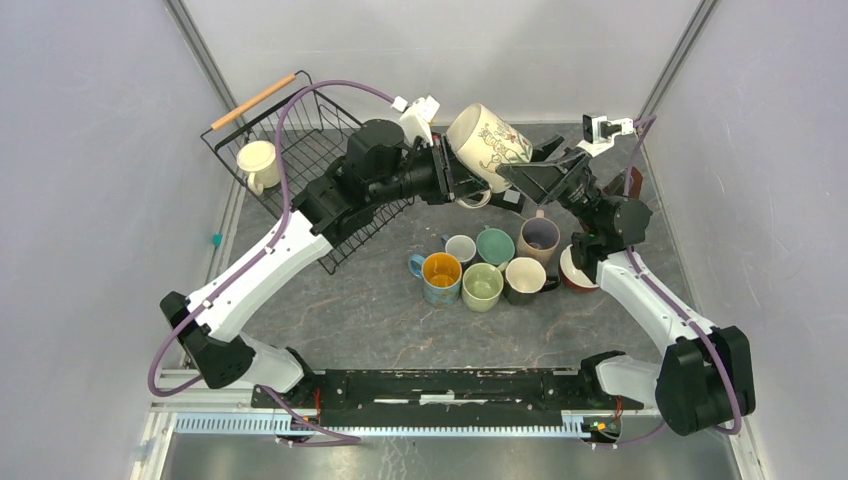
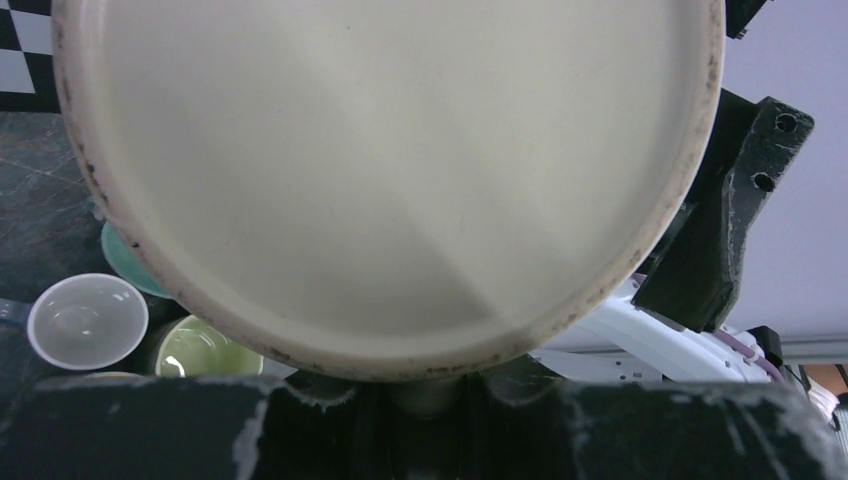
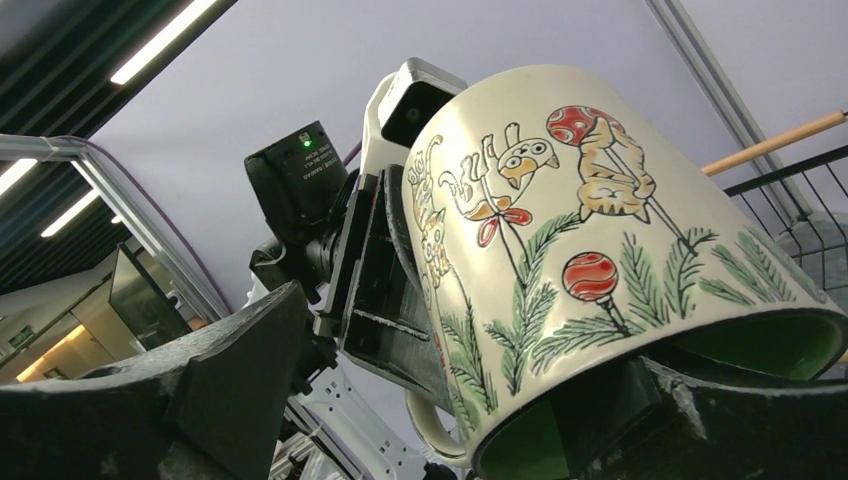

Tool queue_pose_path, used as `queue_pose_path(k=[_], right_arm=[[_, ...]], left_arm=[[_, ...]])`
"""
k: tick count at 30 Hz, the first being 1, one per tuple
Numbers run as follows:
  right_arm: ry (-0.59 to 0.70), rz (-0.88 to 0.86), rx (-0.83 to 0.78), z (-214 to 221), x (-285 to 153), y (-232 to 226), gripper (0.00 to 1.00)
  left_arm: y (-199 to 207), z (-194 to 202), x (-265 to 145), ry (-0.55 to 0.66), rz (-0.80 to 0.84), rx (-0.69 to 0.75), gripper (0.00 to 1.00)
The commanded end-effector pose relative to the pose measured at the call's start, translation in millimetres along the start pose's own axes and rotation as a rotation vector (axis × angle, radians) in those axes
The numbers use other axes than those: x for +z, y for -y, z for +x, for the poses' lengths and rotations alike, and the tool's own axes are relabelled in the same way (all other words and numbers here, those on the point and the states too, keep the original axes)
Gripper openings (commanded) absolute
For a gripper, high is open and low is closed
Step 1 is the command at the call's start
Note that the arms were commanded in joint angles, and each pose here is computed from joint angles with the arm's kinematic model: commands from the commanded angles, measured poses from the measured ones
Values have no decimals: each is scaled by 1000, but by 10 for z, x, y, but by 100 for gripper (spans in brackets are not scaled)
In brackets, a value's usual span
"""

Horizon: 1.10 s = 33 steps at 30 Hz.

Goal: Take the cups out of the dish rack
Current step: Place the cup at the center of the board.

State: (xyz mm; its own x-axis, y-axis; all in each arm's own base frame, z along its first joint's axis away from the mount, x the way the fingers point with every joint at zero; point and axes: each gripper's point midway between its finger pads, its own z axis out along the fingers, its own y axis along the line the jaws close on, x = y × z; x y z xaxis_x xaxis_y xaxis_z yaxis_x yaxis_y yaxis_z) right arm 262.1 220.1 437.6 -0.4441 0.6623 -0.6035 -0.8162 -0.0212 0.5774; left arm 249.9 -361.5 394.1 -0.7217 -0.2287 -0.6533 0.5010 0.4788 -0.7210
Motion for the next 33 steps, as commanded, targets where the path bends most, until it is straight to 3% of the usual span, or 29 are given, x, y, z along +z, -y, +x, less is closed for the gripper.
queue_pose_path(k=[1,8,11,15,16,21,25,28,33], right_arm=[[27,-37,-34,-92,65,-142,87],[36,-7,-33,-106,67,-94,65],[41,-3,-44,-127,80,-105,43],[42,8,-54,-126,97,-98,1],[43,14,-56,-123,100,-91,0],[46,54,-93,-141,118,-77,0],[30,167,-168,-211,138,15,0],[0,292,-233,-262,117,151,0],[-29,420,-291,-327,54,263,0]], left_arm=[[745,-380,-333,157,252,68,2],[691,-275,-346,141,240,82,2],[650,-229,-353,134,234,78,2],[611,-188,-372,129,227,72,2],[598,-178,-374,127,225,69,5],[500,-96,-389,125,207,46,62],[380,-55,-475,143,163,57,88],[296,-7,-540,143,132,67,99],[228,64,-656,140,113,88,100]])
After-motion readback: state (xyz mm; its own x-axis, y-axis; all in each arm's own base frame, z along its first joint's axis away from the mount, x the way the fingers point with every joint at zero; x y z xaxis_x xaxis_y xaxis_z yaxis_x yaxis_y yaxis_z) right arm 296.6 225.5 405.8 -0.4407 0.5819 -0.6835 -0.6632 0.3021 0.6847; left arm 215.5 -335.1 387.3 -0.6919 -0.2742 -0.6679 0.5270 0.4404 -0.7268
